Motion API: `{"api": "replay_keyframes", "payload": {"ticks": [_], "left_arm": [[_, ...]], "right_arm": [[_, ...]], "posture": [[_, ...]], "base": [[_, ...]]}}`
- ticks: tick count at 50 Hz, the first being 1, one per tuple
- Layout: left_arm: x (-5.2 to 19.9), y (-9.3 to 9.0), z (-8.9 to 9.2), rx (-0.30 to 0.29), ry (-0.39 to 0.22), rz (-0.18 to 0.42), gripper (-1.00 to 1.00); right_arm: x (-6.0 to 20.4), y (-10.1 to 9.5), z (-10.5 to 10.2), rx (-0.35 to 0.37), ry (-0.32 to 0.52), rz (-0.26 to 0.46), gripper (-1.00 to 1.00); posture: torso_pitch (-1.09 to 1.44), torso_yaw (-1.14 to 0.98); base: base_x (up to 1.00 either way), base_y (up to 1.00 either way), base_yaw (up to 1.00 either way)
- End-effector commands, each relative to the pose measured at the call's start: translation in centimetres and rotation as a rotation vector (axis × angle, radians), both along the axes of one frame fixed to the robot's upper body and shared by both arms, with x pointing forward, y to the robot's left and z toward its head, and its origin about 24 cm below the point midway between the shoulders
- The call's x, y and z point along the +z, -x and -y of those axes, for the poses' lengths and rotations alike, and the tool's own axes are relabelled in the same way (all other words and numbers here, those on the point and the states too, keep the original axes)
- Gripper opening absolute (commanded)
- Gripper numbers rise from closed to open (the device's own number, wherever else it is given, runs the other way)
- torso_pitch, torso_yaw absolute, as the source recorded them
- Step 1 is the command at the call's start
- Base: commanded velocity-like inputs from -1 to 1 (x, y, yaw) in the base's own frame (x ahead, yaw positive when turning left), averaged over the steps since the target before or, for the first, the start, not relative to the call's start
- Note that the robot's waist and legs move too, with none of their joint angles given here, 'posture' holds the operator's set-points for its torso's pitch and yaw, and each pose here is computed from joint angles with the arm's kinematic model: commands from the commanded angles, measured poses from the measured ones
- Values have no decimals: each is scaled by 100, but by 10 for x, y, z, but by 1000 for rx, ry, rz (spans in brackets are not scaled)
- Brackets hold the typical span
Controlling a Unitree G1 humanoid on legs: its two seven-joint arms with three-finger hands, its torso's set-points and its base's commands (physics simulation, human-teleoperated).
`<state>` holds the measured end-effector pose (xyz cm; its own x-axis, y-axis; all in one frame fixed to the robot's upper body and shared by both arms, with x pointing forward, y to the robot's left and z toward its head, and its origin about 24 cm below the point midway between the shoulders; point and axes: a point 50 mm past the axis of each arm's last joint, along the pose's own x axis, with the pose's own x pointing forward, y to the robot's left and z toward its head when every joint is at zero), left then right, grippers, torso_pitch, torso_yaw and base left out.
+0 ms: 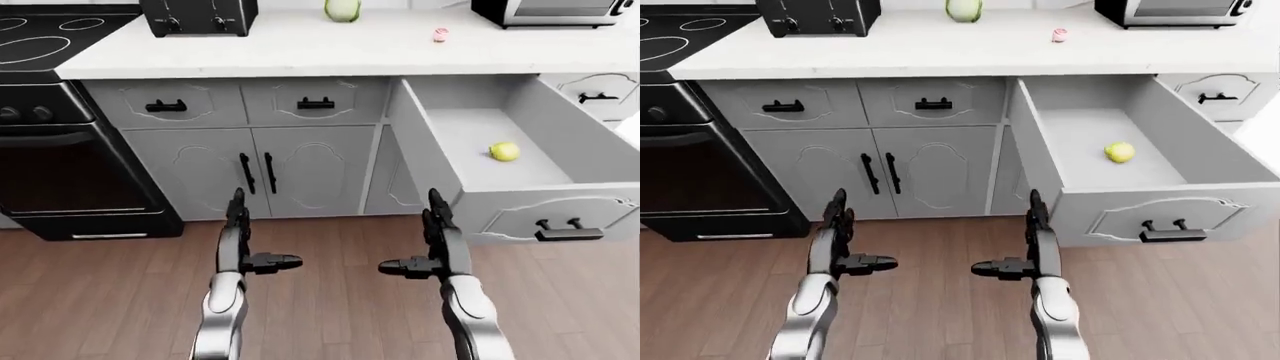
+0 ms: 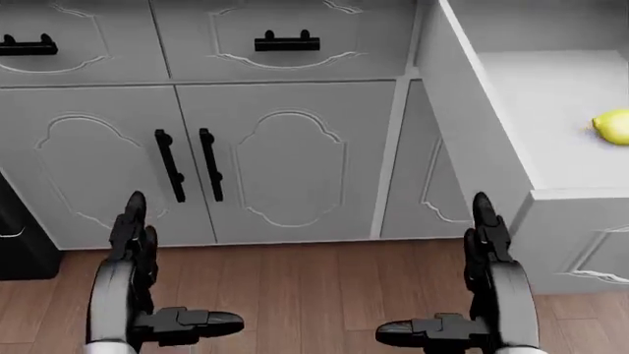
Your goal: Close the right drawer.
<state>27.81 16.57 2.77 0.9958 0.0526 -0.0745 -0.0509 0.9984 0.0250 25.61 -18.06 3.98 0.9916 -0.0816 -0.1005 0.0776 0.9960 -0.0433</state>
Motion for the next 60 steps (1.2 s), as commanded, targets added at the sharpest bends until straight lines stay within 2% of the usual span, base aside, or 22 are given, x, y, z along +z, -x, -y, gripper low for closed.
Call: {"api": "replay_keyframes", "payload": {"ticks": [1,2,3,4,6,8,10,18,26,31,40,41,42,43,45,47,48,50,60], "left_arm": [[31,-9,2,7,-19,108,100],[39,-13,2,16,-29,108,100],[44,-15,2,26,24,124,100],[49,-17,4,13,-3,110,100],[61,-20,6,13,-22,121,100],[72,-20,9,1,-18,149,100],[77,-20,10,-1,-14,150,100],[113,-24,5,24,-13,190,100],[136,-24,5,32,-24,213,100],[145,-24,4,37,-27,223,100],[160,-21,4,41,-36,245,100],[160,-21,4,41,-37,246,100],[160,-21,4,43,-38,247,100],[160,-21,3,45,-39,247,100],[159,-21,3,47,-41,246,100],[158,-22,3,48,-42,244,100],[158,-22,3,48,-42,244,100],[157,-21,3,48,-44,243,100],[157,-19,2,54,-45,242,100]], "right_arm": [[30,-8,-3,12,24,101,100],[35,-11,-3,15,31,98,100],[39,-13,-3,18,32,97,100],[44,-15,-3,22,35,99,100],[56,-21,-6,44,35,103,100],[63,-28,-6,52,61,97,100],[69,-30,-7,56,72,95,100],[105,-34,-5,62,103,107,100],[141,-37,-6,75,139,117,100],[151,-35,-8,93,135,123,100],[176,-34,-11,66,222,122,100],[177,-35,-10,55,213,118,100],[177,-36,-11,78,190,122,100],[177,-36,-9,53,215,115,100],[180,-35,-13,107,168,137,100],[183,-32,-14,111,174,153,100],[184,-32,-11,74,190,159,100],[185,-31,-13,103,183,156,100],[185,-30,-14,104,193,159,100]], "posture": [[0,0],[0,0],[0,0],[0,0],[0,0],[0,0],[0,0],[0,0],[0,0],[0,0],[0,0],[0,0],[0,0],[0,0],[0,0],[0,0],[0,0],[0,0],[0,0]], "base": [[0,0,0],[0,0,0],[0,0,0],[0,0,0],[0,0,0],[0,0,0],[0,0,0],[0,0,0],[0,0,0],[0,0,0],[0,0,0],[0,0,0],[0,0,0],[0,0,0],[0,0,0],[0,0,0],[0,0,0],[0,0,0],[0,0,-2]]}}
